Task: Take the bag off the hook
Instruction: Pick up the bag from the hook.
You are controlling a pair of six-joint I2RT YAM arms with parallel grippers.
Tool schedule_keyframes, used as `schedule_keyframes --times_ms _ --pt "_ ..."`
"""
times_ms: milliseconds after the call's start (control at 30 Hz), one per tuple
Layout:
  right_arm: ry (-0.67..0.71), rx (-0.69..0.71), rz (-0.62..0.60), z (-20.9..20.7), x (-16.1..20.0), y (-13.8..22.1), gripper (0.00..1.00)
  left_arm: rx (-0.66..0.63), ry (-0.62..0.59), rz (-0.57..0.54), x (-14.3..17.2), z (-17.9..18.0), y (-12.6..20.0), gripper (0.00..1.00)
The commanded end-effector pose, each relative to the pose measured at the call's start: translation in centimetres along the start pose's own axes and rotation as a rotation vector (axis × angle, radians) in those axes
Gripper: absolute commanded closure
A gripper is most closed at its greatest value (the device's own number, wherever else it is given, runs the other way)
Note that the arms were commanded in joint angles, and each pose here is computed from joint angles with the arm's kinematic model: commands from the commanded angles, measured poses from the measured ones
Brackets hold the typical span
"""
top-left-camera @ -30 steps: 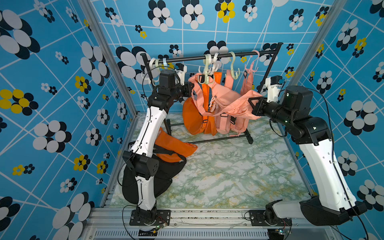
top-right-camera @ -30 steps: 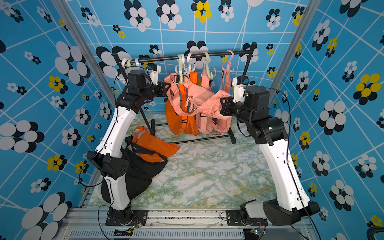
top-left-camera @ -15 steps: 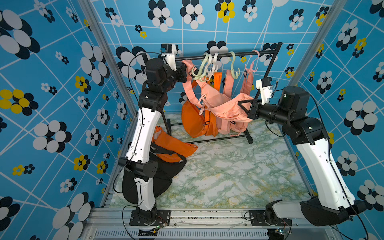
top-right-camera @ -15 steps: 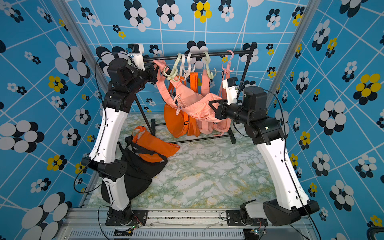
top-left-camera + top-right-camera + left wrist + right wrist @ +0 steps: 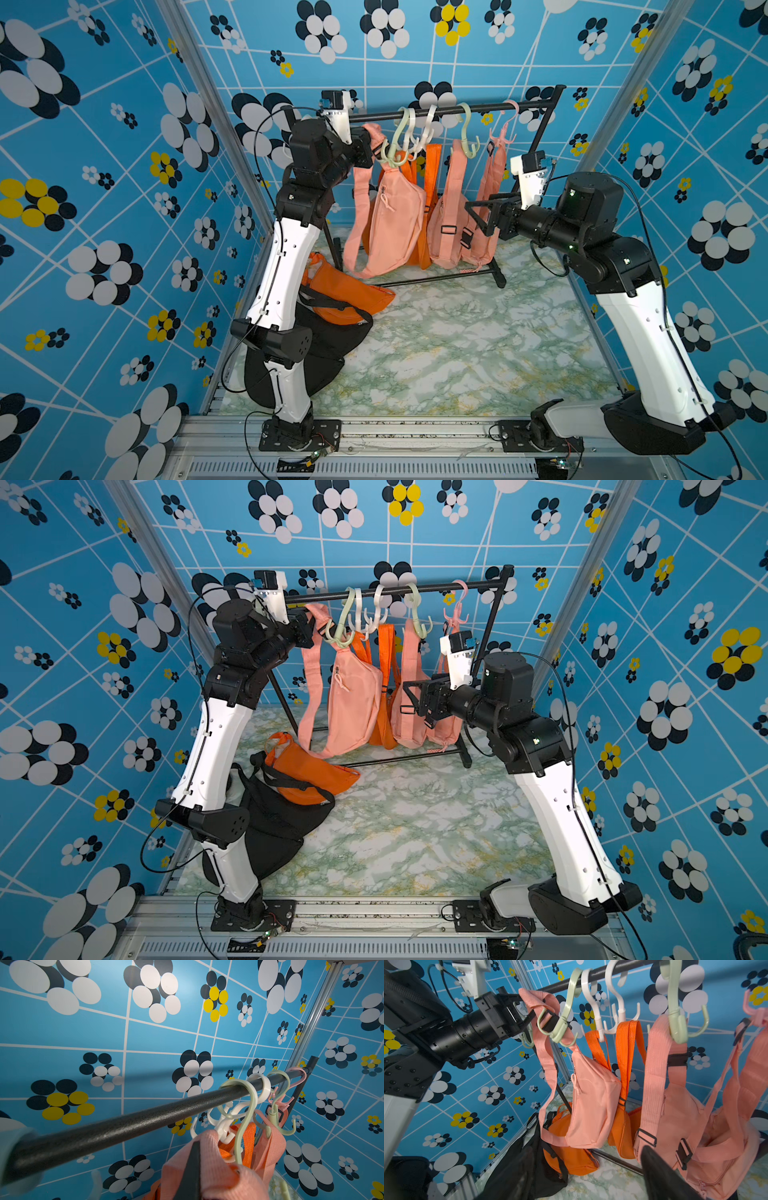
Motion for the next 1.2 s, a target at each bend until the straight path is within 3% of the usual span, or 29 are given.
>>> schedule_keyframes --times_ms 0,67,300,600,633,733,800,867,1000,1167 --pt "0.007 -0.004 -0.141 0.2 -4.3 -0.1 0.51 0.094 -0.03 -0.023 -1.1 -3.4 1.3 1.0" --pt "0.001 -0.027 -0.139 0.5 -5.1 -1.6 0.55 0.107 -0.031 -0.005 -0.5 -3.9 1.2 1.0" --pt "-0.104 -0.115 -0.131 0.3 -6.1 -8.1 0.5 0.135 -0.028 0.052 0.9 -5.7 1.7 1.0" --pt "-0.245 -0.218 -0.133 0.2 -4.6 -15.9 0.47 0.192 -0.007 0.091 2.4 -7.1 2.5 1.0" --pt "-0.258 -0.23 -0.134 0.3 -4.5 -16.3 0.44 0.196 -0.005 0.095 2.5 -7.1 2.5 0.99" --pt "-0.299 -0.282 -0.16 0.7 -4.5 -17.6 0.24 0.211 0.006 0.107 2.7 -7.3 2.4 0.99" --pt "-0.337 -0.338 -0.192 1.1 -4.8 -18.2 0.24 0.219 0.012 0.113 2.8 -7.4 2.4 1.0" --pt "-0.37 -0.387 -0.229 1.4 -5.5 -18.5 0.32 0.22 0.013 0.116 3.0 -7.4 2.3 1.0" --pt "-0.411 -0.454 -0.283 1.9 -6.8 -18.2 0.6 0.21 0.007 0.119 3.2 -7.1 2.1 0.99" --pt "-0.456 -0.509 -0.26 2.7 -6.9 -17.5 0.74 0.149 -0.041 0.104 3.3 -5.7 1.2 0.99"
Point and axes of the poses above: each gripper's point midway between its finger pads, its own y axis back along the fingers, its own z axis along the line the jaws close on, x = y × z, the point moved 3 cm from there along y, back along the fingers, and after that the axes turned 11 degrees about y, right-handed, at the moved point
